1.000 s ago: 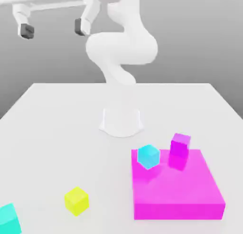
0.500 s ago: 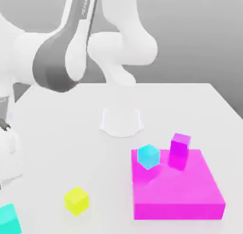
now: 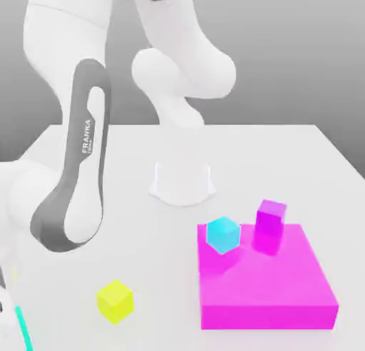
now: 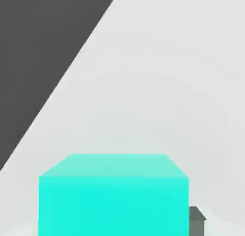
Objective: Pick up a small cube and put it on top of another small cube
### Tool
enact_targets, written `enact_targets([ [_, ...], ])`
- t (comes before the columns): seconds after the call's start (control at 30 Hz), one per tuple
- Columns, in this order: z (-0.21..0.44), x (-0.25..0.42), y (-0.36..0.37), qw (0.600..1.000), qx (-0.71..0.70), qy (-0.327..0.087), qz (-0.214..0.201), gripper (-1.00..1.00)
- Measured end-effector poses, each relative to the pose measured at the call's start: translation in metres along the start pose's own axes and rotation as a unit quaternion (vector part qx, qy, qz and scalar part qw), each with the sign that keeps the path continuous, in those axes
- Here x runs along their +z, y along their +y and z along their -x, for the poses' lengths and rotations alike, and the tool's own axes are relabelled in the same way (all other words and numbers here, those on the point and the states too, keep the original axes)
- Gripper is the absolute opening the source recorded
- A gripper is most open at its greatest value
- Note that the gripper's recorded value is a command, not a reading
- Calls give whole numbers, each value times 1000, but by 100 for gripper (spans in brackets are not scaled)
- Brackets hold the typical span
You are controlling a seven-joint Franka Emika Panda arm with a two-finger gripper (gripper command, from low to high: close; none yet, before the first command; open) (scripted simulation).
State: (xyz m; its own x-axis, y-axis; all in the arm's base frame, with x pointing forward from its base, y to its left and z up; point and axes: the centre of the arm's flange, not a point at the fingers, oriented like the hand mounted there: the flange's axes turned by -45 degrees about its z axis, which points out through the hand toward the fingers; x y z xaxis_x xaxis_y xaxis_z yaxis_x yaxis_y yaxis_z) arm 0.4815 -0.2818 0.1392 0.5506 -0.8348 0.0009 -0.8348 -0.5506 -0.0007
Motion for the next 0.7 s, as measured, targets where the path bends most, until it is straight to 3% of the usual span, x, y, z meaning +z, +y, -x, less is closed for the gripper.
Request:
enact_targets([
  [0.13,1,-51,0,1000,-2,0,0,-100],
  [0.37,48,-81,-16,983,-181,5,11,-100],
  [0.7,128,-103,-30,894,-448,3,11,-100],
])
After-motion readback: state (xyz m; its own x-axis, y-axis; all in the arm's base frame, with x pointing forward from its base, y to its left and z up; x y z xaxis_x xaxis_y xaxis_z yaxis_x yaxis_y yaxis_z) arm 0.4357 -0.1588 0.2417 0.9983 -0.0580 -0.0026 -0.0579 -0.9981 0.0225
